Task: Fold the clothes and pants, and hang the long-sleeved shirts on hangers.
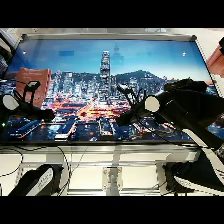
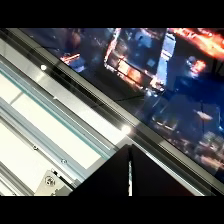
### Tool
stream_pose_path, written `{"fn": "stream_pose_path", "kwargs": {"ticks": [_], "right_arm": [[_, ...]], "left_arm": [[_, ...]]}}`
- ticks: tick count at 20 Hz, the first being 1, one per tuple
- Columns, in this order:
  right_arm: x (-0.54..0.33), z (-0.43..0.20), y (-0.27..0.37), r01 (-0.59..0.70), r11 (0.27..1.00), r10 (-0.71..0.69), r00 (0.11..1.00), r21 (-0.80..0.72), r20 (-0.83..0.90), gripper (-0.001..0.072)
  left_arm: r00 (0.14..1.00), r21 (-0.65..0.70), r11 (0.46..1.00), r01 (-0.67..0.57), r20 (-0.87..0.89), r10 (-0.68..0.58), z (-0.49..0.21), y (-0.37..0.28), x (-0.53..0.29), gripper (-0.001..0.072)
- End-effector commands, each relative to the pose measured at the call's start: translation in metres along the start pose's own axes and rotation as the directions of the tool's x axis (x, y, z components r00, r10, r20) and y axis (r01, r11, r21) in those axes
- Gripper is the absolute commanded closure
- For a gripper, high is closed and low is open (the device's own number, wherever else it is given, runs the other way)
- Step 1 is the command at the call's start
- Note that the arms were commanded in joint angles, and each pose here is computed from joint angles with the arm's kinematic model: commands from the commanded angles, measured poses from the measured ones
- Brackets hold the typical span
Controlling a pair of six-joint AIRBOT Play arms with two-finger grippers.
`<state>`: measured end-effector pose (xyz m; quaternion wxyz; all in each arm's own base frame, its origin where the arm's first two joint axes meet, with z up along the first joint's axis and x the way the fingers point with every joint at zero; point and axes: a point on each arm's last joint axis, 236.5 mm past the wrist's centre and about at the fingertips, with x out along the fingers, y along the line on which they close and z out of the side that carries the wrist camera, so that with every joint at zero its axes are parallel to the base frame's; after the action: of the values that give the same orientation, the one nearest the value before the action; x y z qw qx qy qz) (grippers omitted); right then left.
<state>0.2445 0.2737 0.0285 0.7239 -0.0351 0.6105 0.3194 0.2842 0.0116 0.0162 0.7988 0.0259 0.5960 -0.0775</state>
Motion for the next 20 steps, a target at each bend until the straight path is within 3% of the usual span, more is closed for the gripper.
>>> {"fn": "stream_pose_path", "kwargs": {"ticks": [1, 18, 20], "right_arm": [[0.0, 0.0, 0.0, 0.0, 1.0, 0.0, 1.0, 0.001, -0.001, 0.0702], [0.0, 0.0, 0.0, 0.0, 1.0, 0.0, 1.0, -0.001, 0.002, 0.0689], [0.0, 0.006, 0.001, -0.002, 1.0, 0.002, 1.0, -0.002, 0.026, 0.0689]], "left_arm": [[1.0, 0.001, 1.0, 0.0, 0.0, 0.0, 0.0, 0.0, 0.0, 0.0172], [1.0, -0.006, 1.0, 0.023, -0.003, -0.023, 0.0, -0.005, 0.001, 0.0172], [0.999, 0.016, 0.999, -0.049, 0.014, 0.049, 0.006, 0.013, 0.004, 0.0173]]}}
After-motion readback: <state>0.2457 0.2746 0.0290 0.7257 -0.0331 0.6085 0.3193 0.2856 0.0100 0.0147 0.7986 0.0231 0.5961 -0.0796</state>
